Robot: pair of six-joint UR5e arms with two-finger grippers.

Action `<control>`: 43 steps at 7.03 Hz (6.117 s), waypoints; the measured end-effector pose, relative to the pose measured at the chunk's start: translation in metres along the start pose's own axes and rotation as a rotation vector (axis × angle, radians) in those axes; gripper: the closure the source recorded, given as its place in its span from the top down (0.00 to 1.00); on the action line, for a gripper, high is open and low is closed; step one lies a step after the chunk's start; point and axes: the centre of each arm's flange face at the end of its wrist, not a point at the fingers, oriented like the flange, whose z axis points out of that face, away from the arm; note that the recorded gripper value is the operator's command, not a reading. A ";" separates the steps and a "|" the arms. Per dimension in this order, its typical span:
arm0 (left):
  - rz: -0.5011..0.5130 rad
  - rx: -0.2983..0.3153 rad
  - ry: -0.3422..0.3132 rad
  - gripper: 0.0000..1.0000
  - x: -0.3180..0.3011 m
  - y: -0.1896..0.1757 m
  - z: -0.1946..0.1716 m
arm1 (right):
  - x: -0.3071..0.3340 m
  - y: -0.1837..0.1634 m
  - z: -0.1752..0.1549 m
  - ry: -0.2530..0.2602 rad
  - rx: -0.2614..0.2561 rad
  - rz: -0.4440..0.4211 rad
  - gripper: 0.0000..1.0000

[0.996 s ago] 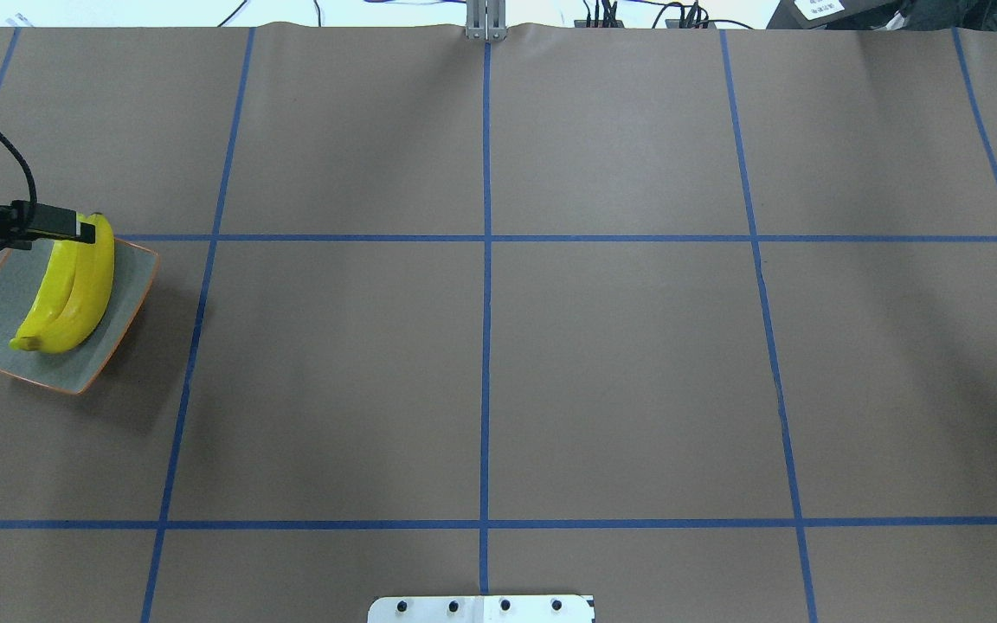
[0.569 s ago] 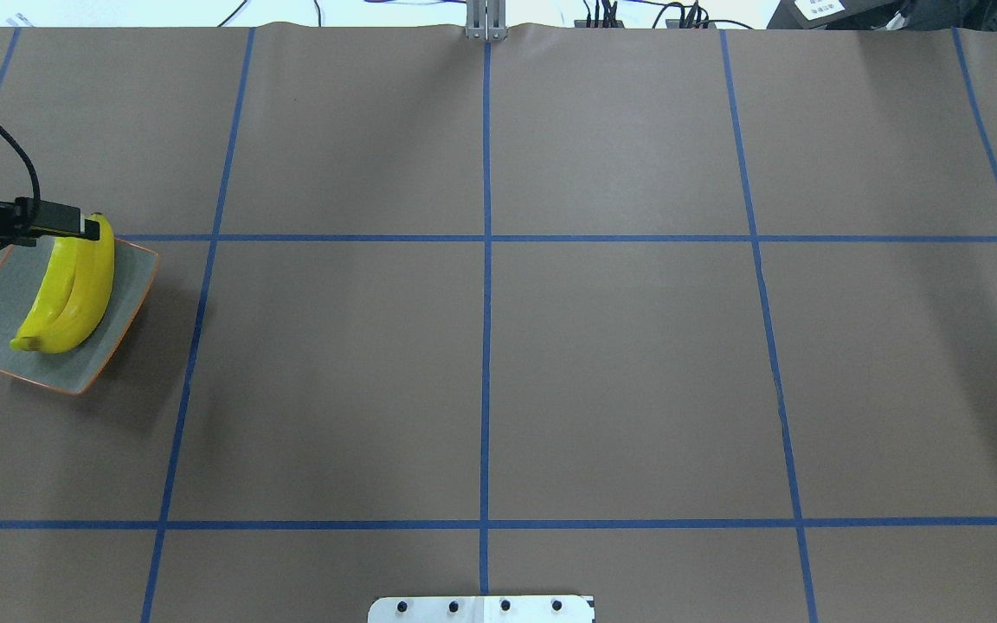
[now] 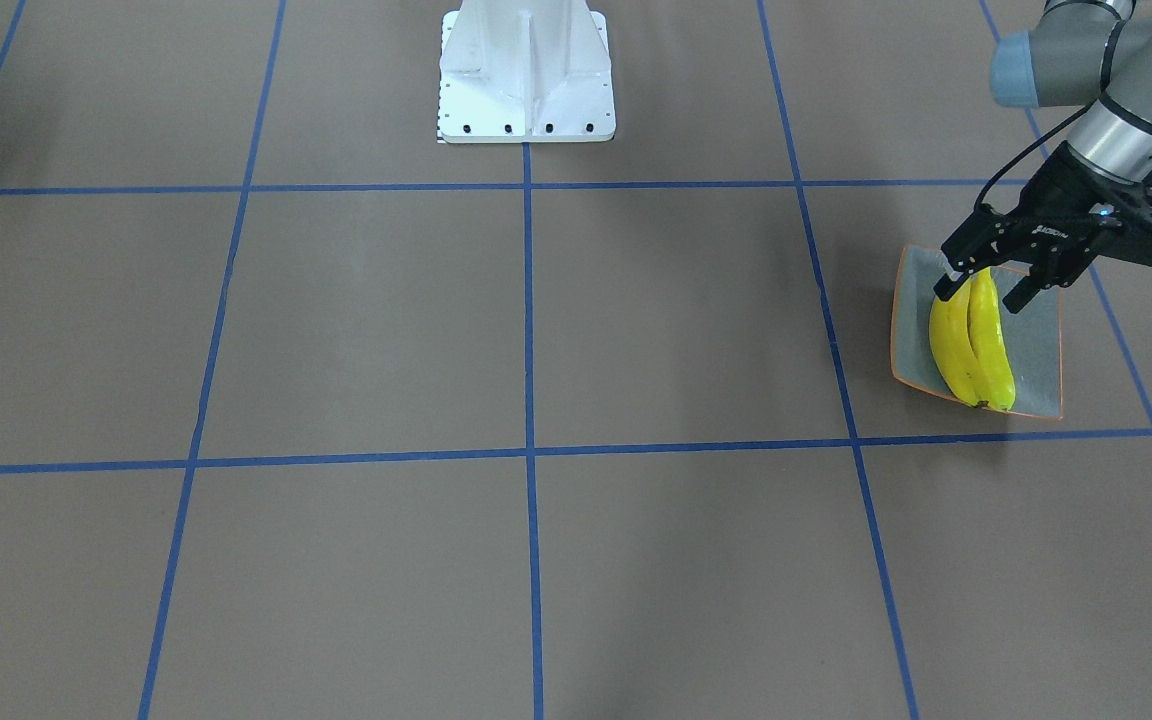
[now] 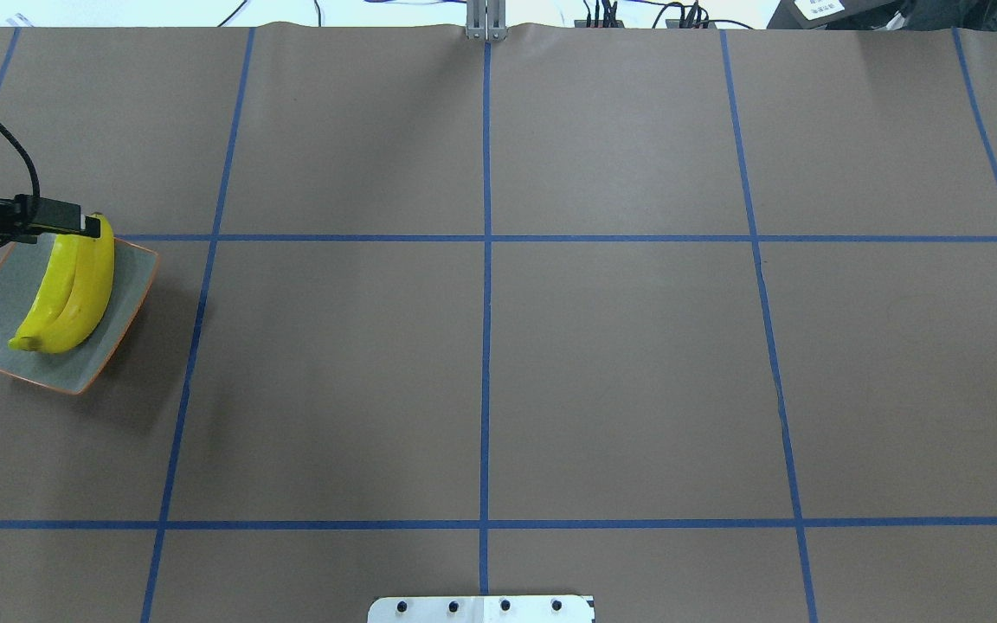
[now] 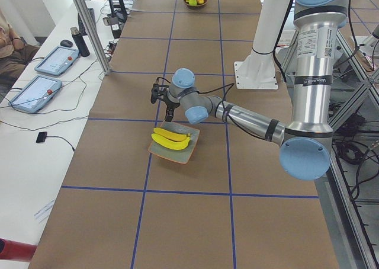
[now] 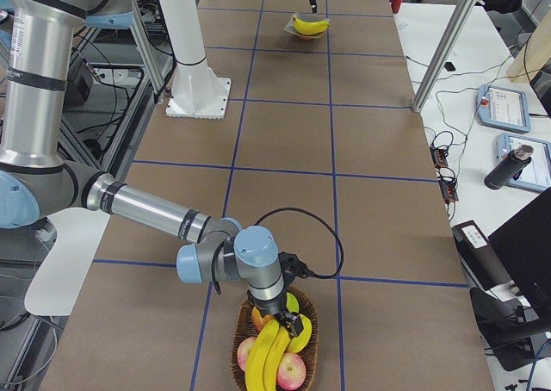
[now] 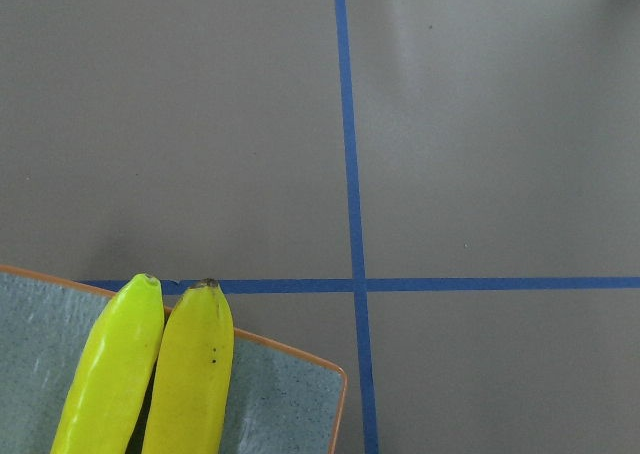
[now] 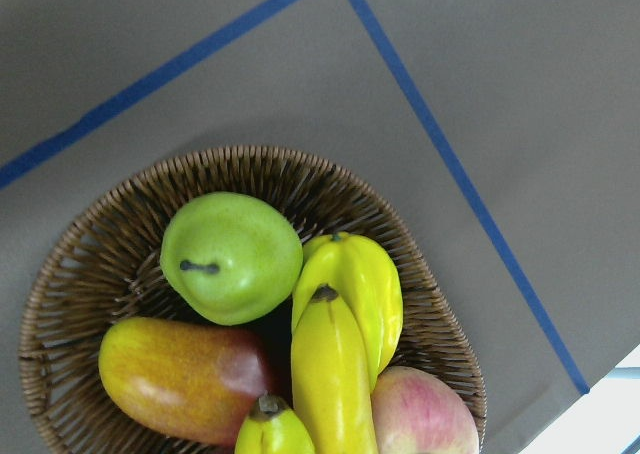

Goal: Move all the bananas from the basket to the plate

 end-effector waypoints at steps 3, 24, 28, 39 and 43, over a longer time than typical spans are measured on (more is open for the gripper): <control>0.006 0.004 0.007 0.99 0.002 0.001 -0.003 | -0.016 0.023 0.015 -0.010 -0.004 0.081 0.93; 0.005 0.001 0.007 0.99 0.000 0.002 -0.002 | -0.005 -0.014 0.020 0.002 -0.009 0.040 0.00; 0.006 0.001 0.008 0.99 0.002 0.001 -0.001 | 0.004 -0.008 0.008 0.046 -0.018 -0.021 0.00; 0.009 0.010 0.038 1.00 0.018 -0.001 -0.009 | 0.047 -0.282 -0.180 -0.183 0.339 0.474 0.00; -0.024 0.025 0.063 1.00 0.034 -0.009 -0.013 | -0.041 -0.484 -0.259 -0.420 0.412 0.746 0.00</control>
